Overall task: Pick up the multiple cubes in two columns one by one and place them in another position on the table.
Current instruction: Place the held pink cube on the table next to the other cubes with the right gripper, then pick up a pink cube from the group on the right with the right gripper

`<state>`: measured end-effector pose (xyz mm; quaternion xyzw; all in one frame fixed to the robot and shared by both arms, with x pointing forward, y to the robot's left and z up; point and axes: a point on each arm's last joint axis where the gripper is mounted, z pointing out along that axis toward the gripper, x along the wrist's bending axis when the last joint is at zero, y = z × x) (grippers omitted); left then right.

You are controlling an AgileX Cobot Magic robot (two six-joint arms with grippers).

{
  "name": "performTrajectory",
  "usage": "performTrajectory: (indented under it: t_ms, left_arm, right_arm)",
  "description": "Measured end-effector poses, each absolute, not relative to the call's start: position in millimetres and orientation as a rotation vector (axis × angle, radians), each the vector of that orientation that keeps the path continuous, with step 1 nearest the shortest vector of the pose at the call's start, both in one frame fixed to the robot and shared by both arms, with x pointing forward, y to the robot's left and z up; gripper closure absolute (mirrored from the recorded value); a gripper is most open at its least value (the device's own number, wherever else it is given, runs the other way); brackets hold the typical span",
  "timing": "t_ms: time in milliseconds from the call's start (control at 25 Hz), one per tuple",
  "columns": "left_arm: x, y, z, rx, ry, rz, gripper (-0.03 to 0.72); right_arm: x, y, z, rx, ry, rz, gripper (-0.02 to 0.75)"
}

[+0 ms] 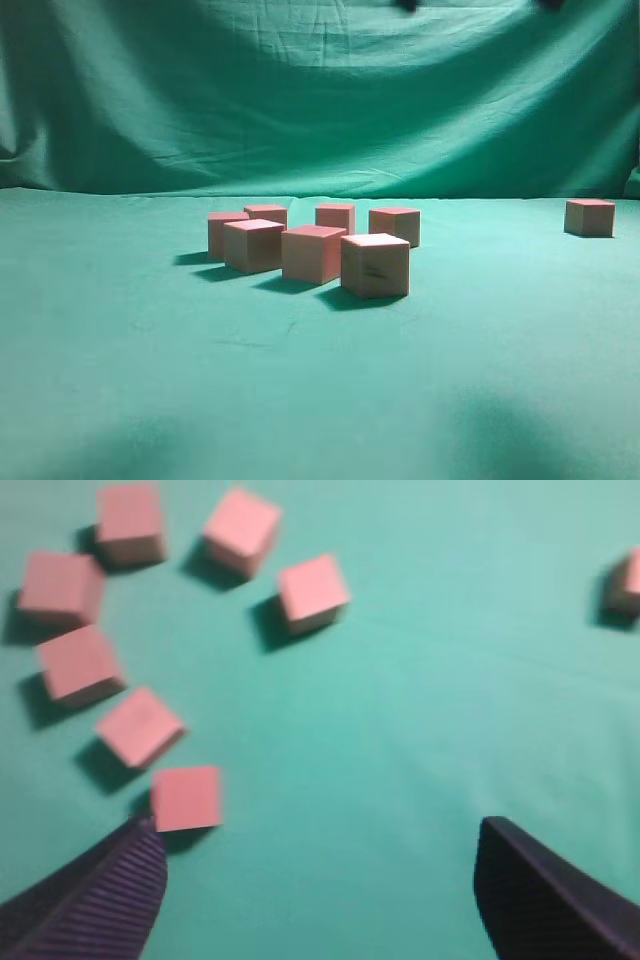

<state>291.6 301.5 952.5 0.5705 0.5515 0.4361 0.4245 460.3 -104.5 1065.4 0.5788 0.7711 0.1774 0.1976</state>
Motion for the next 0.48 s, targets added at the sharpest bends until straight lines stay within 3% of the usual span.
performTrajectory:
  t_ms: [280,480]
  left_arm:
    - [292,301,953,1.427,1.38,1.091,0.688]
    - [292,301,953,1.427,1.38,1.091,0.688]
  right_arm:
    - [463,-182,1115,1.786,1.881,0.479,0.125]
    - [480,-235,1113,1.906,1.774,0.334,0.125]
